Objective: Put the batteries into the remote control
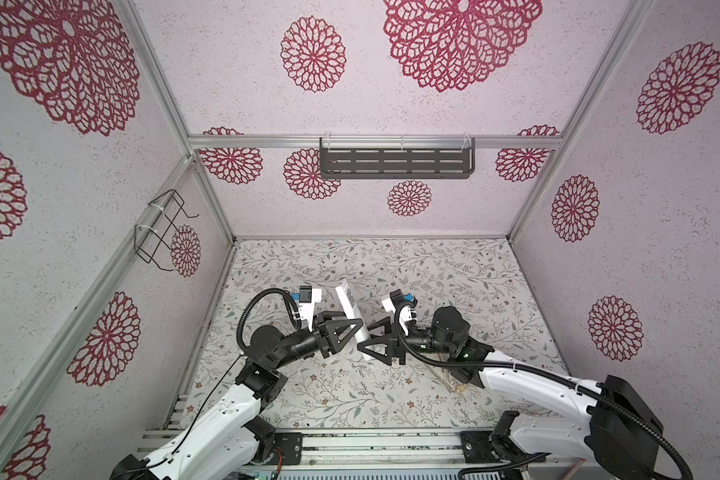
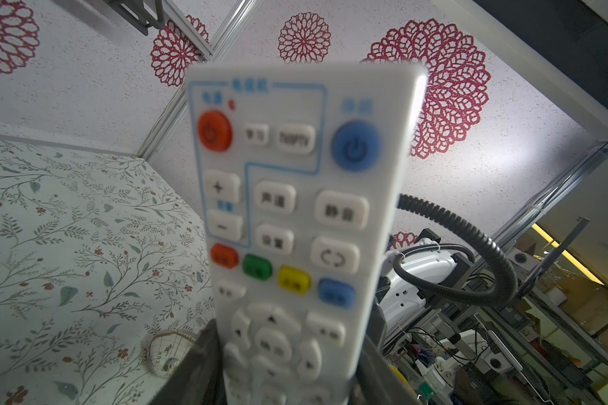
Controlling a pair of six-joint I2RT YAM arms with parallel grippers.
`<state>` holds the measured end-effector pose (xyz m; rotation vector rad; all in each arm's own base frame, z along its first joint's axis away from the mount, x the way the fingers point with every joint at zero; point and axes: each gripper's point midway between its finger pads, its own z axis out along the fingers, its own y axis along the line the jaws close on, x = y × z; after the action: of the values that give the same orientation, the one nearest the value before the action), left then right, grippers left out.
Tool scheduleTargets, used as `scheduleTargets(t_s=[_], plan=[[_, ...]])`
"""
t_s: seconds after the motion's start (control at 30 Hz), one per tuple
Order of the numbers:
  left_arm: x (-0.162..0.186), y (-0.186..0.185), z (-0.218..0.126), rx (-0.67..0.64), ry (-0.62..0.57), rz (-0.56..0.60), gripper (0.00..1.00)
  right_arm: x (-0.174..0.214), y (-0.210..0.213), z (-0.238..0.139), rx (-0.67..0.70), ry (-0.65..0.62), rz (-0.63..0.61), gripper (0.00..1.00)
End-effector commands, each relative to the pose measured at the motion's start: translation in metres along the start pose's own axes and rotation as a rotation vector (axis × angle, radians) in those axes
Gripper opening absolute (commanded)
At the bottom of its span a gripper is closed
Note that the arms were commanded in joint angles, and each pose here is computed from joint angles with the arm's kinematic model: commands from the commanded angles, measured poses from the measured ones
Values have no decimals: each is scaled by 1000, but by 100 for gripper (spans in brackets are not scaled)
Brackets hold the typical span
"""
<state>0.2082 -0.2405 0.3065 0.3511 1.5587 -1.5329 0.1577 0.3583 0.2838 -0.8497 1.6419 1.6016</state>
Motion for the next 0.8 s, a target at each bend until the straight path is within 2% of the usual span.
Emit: scheduleTargets(t_s=[0.0,0.23,0.3,0.57,0.77], plan=[[-10,-6,2,-18,-17,31,6,-21,10,-7,11,-64,-65,73],[-10,16,-3,-151,-27,21,4,-16,-3,-13,102,-55,-68,98],[-10,29,-6,-235,-13,16,4,-13,-10,-15,149,-39,-69,99],[11,103,-44,-759,187,11,3,0,-58,-55,527,35,-111,99],[33,147,-66,-1039,414,-24,2,3,-66,-87,657,-5,-139,99]])
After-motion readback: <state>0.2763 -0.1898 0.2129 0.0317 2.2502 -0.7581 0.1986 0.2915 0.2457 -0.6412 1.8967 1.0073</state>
